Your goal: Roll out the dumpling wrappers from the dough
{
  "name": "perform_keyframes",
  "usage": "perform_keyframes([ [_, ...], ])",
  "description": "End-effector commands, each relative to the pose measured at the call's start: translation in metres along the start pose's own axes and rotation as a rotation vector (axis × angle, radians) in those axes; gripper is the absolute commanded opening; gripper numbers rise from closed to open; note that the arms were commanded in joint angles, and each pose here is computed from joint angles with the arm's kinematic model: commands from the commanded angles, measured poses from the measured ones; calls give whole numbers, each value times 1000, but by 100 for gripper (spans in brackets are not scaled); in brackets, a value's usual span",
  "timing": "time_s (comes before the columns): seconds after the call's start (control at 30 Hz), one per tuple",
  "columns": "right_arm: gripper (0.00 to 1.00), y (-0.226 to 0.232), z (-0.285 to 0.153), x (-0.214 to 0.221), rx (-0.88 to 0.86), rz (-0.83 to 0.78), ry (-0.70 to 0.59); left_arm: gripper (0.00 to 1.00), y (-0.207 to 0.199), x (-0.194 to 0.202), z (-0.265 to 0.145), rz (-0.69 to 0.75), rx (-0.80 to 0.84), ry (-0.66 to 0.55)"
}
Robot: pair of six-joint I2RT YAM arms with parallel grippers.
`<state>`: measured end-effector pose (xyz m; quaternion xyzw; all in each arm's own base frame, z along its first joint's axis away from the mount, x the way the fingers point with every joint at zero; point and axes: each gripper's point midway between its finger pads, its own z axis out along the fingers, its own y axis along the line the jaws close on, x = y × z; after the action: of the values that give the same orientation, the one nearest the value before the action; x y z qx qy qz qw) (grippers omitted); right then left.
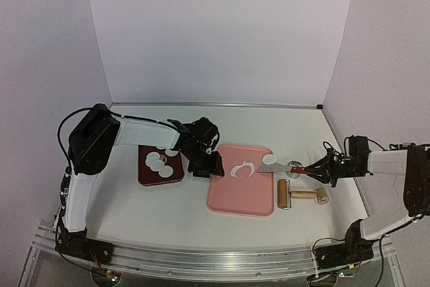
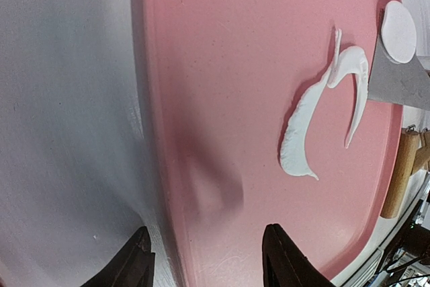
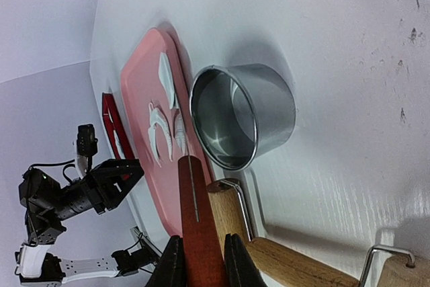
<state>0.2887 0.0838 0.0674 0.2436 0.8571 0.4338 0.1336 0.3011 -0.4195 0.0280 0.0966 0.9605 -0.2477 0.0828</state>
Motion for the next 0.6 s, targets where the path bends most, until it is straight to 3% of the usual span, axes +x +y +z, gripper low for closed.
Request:
perform_keyframes([
  [0.0, 0, -44, 4, -15, 169, 42, -92, 52, -7, -12, -4, 23, 22, -34],
  [0.23, 0, -7, 1, -20, 15, -85, -100, 51, -6, -13, -9, 23, 13, -47],
  [0.57, 0, 22, -9, -12, -103, -148, -96, 51, -9, -15, -19, 14, 22, -73],
])
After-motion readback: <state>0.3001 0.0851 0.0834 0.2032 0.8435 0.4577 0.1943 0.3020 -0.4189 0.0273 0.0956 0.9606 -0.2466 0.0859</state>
